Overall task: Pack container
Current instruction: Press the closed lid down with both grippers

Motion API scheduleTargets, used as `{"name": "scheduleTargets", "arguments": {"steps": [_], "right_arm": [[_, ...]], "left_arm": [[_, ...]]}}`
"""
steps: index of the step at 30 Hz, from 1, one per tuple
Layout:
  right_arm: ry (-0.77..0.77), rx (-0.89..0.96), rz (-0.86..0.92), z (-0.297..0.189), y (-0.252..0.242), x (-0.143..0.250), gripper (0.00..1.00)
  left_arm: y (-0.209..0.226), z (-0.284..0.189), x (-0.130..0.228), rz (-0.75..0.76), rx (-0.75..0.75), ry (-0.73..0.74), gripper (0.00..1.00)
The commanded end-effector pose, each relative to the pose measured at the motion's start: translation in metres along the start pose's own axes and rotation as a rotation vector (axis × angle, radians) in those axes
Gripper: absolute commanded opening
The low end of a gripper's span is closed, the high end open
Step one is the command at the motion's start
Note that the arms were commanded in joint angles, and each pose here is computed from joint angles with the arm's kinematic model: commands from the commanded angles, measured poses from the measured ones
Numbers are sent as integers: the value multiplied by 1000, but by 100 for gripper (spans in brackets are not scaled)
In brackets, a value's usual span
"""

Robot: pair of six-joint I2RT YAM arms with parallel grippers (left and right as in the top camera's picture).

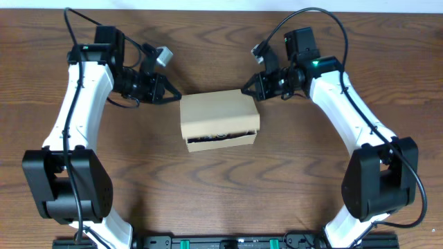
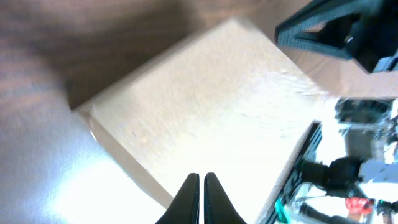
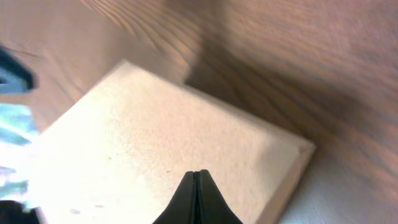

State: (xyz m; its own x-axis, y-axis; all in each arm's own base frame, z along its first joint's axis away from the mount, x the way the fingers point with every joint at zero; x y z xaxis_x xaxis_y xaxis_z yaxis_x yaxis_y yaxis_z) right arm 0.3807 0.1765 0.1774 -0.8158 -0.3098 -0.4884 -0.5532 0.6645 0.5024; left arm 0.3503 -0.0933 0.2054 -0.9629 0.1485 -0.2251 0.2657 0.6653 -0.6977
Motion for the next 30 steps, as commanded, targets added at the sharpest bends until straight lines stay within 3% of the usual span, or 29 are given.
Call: {"name": "scheduleTargets", "arguments": {"steps": [1, 7, 13, 30], "right_arm": [[-18, 165, -92, -24, 8, -5, 2], [-1, 255, -122, -58, 38, 7, 1], [116, 222, -75, -39, 51, 36, 1], [211, 206, 2, 11, 27, 97, 1]], "left_arm": [[-9, -14, 7, 61, -92, 4, 6], [-38, -39, 33, 85, -157, 15, 6], [-51, -23, 53, 115, -165, 79, 6], [2, 52, 98, -49, -129, 166, 6]]}}
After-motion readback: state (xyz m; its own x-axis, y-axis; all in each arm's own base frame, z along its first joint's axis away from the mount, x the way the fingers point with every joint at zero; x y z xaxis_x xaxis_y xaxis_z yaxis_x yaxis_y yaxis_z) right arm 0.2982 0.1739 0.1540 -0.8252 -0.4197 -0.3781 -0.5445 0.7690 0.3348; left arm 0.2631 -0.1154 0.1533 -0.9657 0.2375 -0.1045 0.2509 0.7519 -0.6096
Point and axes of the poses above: each gripper's point midway between its finger pads, its own z axis out along the fingers, its own y axis along the line the jaws close on, x = y × z, the point moved 5 cm from there along -z, back along the fingers, and after that the axes turned 7 degrees about -z, right-handed, at the moved point
